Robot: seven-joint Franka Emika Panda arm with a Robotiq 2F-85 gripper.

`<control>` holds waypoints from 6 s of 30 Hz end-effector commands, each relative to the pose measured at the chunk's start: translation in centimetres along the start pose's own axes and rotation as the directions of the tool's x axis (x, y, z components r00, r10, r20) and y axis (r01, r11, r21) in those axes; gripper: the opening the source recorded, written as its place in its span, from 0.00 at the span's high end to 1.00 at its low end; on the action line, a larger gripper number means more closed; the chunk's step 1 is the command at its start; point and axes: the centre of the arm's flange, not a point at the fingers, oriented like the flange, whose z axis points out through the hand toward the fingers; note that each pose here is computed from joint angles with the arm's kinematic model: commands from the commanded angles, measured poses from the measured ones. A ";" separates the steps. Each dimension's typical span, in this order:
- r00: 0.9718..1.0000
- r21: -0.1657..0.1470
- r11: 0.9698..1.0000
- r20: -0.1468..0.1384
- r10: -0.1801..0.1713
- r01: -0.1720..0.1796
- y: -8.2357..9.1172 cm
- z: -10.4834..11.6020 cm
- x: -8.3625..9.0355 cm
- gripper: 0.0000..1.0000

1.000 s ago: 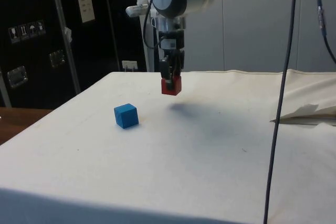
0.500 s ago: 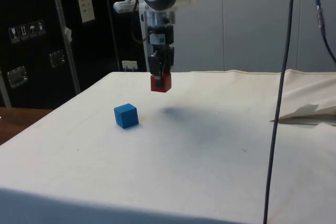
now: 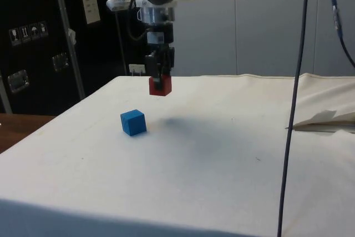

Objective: Stack the two cubes.

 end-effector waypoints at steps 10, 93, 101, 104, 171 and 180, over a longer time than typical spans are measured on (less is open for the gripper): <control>1.000 -0.022 1.000 0.010 -0.005 0.005 -2.7 -0.3 1.6 0.99; 0.999 -0.048 0.998 0.017 -0.033 0.034 -10.3 3.1 6.2 0.99; 0.999 -0.049 0.998 0.017 -0.034 0.035 -10.3 3.1 6.3 0.99; 0.999 -0.051 0.998 0.017 -0.033 0.034 -10.2 3.1 6.2 0.99; 0.999 -0.030 0.998 -0.026 -0.047 0.046 -12.2 -3.6 6.5 0.00; 0.998 -0.020 0.998 -0.034 -0.052 0.052 -12.5 -5.8 6.8 0.00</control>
